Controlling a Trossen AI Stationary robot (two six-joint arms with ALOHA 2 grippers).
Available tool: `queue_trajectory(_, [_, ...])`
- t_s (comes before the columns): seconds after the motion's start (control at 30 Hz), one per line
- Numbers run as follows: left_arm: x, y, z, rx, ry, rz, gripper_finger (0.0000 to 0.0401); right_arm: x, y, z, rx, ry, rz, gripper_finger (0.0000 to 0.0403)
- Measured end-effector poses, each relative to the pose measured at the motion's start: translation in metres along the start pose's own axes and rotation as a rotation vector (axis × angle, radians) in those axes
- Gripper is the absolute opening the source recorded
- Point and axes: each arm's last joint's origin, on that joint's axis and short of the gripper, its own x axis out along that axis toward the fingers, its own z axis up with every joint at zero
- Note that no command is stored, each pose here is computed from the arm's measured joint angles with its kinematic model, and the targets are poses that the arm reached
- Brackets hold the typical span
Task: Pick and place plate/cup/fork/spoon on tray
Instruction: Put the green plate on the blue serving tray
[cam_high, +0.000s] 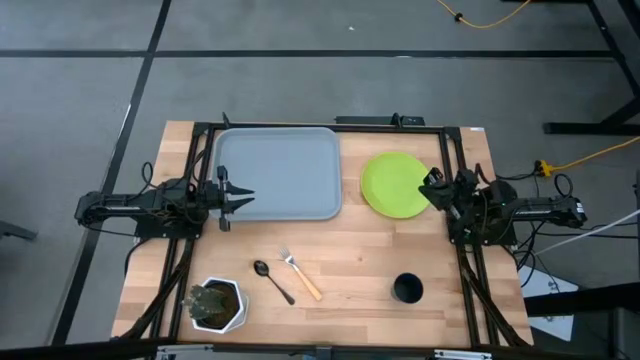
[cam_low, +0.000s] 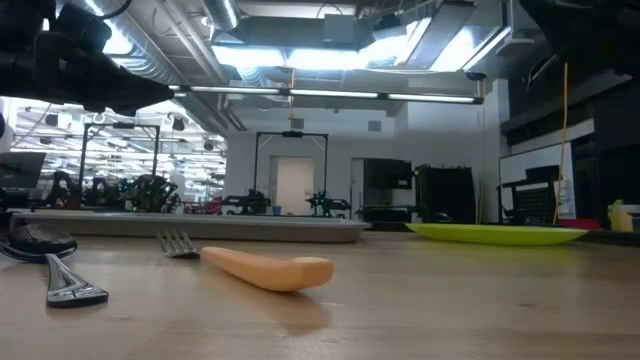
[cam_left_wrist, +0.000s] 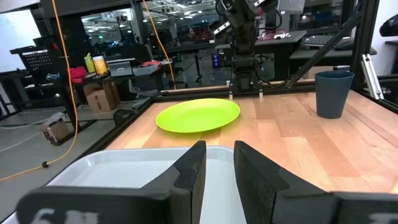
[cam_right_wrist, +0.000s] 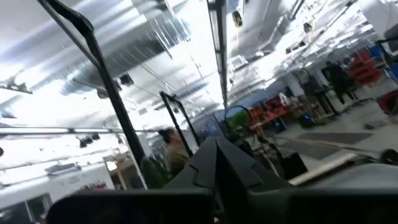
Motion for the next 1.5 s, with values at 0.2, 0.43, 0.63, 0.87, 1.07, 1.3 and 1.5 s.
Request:
queue_trajectory(0.2, [0.000, 0.000, 0.000, 0.000, 0.000, 0.000, 0.0077, 0.000, 0.013, 0.020, -0.071, -0.157, 0.142, 0.0010])
queue_trajectory(0.43, [0.000, 0.000, 0.000, 0.000, 0.000, 0.000, 0.0077, 0.030, 0.050, 0.073, -0.387, -0.150, 0.331, 0.0010])
queue_trajectory(0.63, [0.000, 0.000, 0.000, 0.000, 0.000, 0.000, 0.0077, 0.082, 0.041, 0.073, -0.509, 0.457, -0.230, 0.0010])
queue_trajectory(0.87, [0.000, 0.000, 0.000, 0.000, 0.000, 0.000, 0.0077, 0.090, 0.008, 0.026, -0.447, 0.920, -0.719, 0.0010])
queue_trajectory(1.07, [0.000, 0.000, 0.000, 0.000, 0.000, 0.000, 0.0076, 0.086, -0.017, -0.021, -0.412, 1.066, -0.822, 0.0010])
queue_trajectory(1.3, [0.000, 0.000, 0.000, 0.000, 0.000, 0.000, 0.0076, 0.088, -0.032, -0.049, -0.395, 1.133, -0.878, 0.0010])
queue_trajectory(1.5, [0.000, 0.000, 0.000, 0.000, 0.000, 0.000, 0.0076, 0.088, -0.039, -0.060, -0.420, 1.176, -0.922, 0.0010])
